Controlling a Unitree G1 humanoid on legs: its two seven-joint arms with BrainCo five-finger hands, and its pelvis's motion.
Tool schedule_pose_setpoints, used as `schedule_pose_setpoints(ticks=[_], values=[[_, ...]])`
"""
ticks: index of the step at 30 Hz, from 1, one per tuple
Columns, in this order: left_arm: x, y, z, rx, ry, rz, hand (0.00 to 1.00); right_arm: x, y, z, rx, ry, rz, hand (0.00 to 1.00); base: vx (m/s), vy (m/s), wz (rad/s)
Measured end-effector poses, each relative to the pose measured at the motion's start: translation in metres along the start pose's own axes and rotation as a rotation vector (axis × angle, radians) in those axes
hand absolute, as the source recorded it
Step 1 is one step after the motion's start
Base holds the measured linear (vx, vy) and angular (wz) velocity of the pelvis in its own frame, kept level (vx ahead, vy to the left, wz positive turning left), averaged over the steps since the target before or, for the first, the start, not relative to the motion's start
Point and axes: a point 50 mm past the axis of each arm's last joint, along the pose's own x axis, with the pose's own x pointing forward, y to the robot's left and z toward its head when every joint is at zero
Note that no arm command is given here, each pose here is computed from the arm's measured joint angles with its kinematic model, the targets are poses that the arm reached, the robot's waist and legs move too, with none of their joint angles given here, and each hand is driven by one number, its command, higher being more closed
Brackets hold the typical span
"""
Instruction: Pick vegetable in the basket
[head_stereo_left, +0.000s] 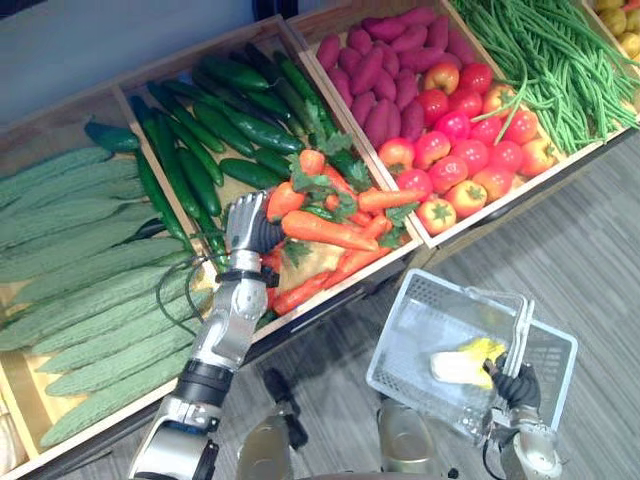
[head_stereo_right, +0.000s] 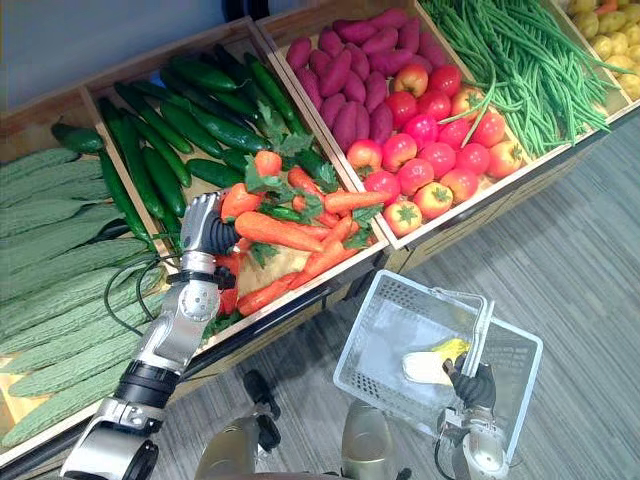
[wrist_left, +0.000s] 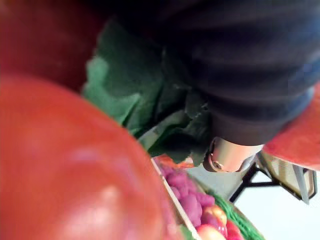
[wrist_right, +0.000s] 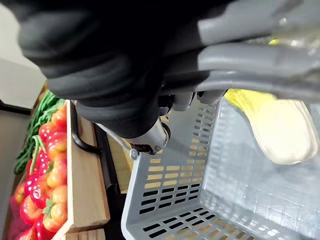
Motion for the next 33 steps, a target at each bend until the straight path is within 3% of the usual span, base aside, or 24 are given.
schedule_pose_setpoints(ticks=[10, 19, 27, 33], values=[[-0.031, 0.022, 0.019, -0.251, 0.029, 0.18, 1.0, 0.004, 0.011, 0.034, 0.081, -0.141, -0.006, 1.0, -0.05, -0.018, -0.17], [-0.046, 0.02, 0.041, -0.362, -0.019, 0.166, 1.0, -0.01, 0.029, 0.076, 0.166, -0.321, 0.033, 1.0, -0.01, 0.086, -1.03], [-0.031, 0.001, 0.072, -0.494, -0.129, 0.118, 1.0, 0.015, 0.058, 0.091, 0.117, -0.357, 0.132, 1.0, 0.02, 0.069, -1.45], [-0.028, -0.047, 0.08, -0.53, -0.107, -0.094, 1.0, 0.027, 0.075, 0.102, 0.043, -0.377, 0.265, 1.0, 0.25, -0.119, -1.33]])
